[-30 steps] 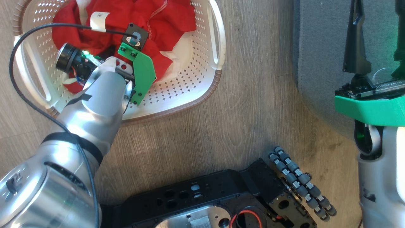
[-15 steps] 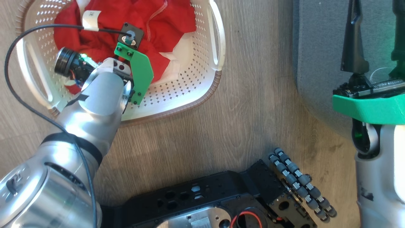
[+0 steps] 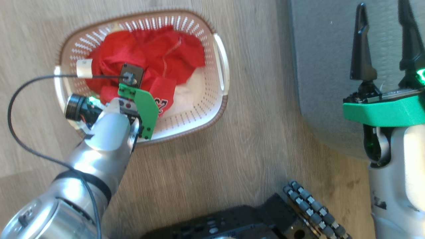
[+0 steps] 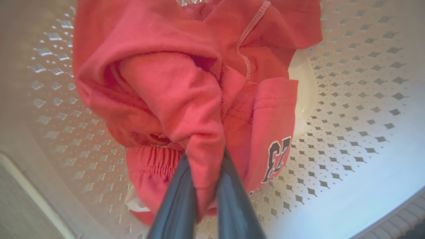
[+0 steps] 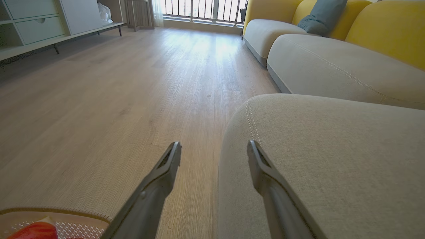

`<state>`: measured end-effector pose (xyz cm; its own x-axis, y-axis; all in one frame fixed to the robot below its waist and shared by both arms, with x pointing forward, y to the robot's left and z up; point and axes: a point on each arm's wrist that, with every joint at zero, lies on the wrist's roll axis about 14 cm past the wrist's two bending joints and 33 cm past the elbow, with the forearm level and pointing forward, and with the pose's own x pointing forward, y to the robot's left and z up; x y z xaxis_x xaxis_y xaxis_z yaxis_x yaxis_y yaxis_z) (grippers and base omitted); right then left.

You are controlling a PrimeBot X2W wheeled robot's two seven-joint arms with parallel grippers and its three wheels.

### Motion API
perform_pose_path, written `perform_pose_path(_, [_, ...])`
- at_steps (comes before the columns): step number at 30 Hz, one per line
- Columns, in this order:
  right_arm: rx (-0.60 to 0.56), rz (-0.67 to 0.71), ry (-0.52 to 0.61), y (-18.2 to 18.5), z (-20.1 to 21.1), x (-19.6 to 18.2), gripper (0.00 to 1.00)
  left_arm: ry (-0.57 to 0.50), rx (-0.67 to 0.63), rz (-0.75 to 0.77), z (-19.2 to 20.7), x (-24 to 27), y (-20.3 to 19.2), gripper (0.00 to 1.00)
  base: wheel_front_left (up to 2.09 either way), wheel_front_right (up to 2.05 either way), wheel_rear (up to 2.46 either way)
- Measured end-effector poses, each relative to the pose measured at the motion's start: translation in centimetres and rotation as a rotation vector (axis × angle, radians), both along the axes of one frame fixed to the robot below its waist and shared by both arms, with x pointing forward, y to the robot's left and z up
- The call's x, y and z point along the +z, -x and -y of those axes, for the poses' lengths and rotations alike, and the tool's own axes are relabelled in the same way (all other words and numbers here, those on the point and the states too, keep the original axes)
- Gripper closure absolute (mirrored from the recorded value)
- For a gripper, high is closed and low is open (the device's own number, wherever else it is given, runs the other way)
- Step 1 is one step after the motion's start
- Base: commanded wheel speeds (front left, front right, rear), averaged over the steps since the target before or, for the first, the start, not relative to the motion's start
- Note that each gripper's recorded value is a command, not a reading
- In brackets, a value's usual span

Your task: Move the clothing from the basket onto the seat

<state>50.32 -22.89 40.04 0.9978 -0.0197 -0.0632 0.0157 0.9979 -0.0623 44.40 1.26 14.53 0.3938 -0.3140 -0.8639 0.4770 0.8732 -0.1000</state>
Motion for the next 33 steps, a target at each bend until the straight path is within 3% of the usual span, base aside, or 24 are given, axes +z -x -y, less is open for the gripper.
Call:
perform_pose_path(17, [0.012, 0.116, -0.047, 4.6, -1.2, 8.0, 0.00, 0.134, 0.092, 0.344, -0.6, 13.5, -1.3, 1.00, 0.00, 0.00, 0.00])
perform_pose_path(33, [0.065, 0.220, -0.094, 9.5, -3.5, 13.0, 0.00, 0.388, 0.252, 0.758, -0.5, 29.8, -1.5, 1.00, 0.00, 0.00, 0.00])
